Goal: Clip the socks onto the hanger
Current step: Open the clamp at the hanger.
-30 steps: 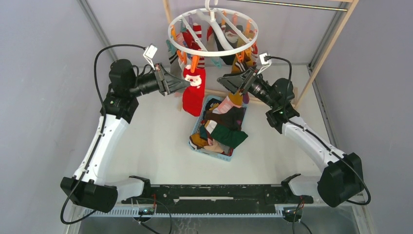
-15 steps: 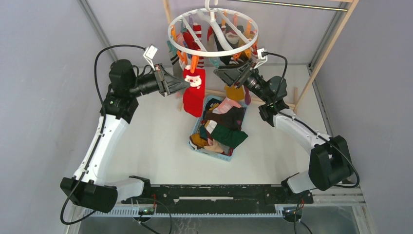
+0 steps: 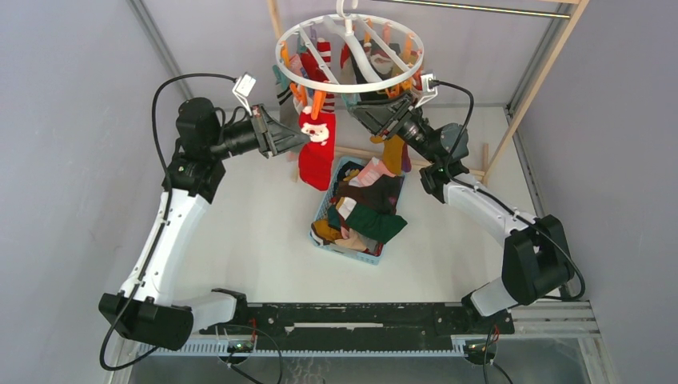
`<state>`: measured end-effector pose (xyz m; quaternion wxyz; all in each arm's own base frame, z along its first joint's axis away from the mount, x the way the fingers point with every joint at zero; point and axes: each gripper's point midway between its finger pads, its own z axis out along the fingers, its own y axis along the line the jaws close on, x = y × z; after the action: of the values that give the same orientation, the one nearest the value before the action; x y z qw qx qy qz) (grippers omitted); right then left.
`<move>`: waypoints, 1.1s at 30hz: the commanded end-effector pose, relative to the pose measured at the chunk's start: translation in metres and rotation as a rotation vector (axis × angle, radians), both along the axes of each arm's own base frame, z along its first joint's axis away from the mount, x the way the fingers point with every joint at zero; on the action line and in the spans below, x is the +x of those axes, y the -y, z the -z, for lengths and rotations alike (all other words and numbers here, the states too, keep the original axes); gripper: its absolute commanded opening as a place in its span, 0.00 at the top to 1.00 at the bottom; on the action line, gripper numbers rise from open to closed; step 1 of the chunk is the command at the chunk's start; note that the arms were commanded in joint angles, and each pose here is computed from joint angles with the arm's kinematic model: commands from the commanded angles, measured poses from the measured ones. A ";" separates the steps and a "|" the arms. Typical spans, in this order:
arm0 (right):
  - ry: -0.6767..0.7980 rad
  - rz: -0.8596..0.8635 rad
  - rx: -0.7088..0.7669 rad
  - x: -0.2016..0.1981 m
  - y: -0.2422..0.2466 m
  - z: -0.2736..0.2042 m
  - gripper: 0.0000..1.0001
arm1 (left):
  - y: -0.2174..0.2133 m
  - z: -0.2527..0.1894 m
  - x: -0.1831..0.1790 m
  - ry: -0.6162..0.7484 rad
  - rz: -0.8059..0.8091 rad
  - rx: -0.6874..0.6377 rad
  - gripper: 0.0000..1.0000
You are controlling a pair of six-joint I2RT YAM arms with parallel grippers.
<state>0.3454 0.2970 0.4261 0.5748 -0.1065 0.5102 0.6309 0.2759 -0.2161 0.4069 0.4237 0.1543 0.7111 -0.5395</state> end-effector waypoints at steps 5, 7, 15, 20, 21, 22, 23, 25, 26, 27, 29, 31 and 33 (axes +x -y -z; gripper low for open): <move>0.086 -0.045 0.017 -0.015 -0.006 -0.025 0.59 | -0.006 -0.030 -0.018 0.106 0.019 -0.014 1.00; 0.097 -0.046 0.019 -0.017 -0.006 -0.028 0.64 | -0.007 -0.030 -0.018 0.107 0.016 -0.014 1.00; 0.126 0.046 -0.026 -0.021 0.000 -0.036 0.98 | -0.023 -0.025 -0.002 0.111 -0.112 0.036 0.95; 0.083 0.179 -0.111 -0.011 0.000 -0.031 1.00 | -0.042 -0.019 0.011 0.100 -0.243 0.093 0.43; 0.082 0.194 -0.128 -0.010 -0.001 -0.030 1.00 | -0.045 -0.019 0.011 0.109 -0.254 0.104 0.41; 0.077 0.212 -0.144 -0.008 -0.002 -0.028 1.00 | -0.046 -0.019 0.011 0.117 -0.259 0.111 0.40; 0.078 0.224 -0.159 -0.008 -0.005 -0.028 1.00 | -0.047 -0.022 0.009 0.131 -0.265 0.116 0.38; 0.091 0.249 -0.201 -0.007 -0.011 -0.026 1.00 | -0.048 -0.029 0.005 0.156 -0.264 0.117 0.36; 0.097 0.261 -0.216 -0.008 -0.015 -0.029 1.00 | -0.047 -0.034 0.002 0.172 -0.255 0.112 0.36; 0.102 0.272 -0.231 -0.008 -0.018 -0.029 1.00 | -0.046 -0.041 -0.001 0.187 -0.242 0.101 0.36; 0.115 0.282 -0.250 -0.009 -0.025 -0.031 1.00 | -0.042 -0.055 -0.006 0.202 -0.218 0.071 0.35; 0.120 0.284 -0.258 -0.010 -0.030 -0.032 1.00 | -0.036 -0.067 -0.010 0.224 -0.198 0.054 0.33; 0.128 0.286 -0.261 -0.011 -0.035 -0.034 1.00 | -0.028 -0.078 -0.011 0.249 -0.174 0.044 0.30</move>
<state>0.3301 0.3306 0.4473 0.6420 -0.1405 0.5641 0.4998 0.2827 -0.1775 0.4322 0.5070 0.1214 0.7265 -0.4478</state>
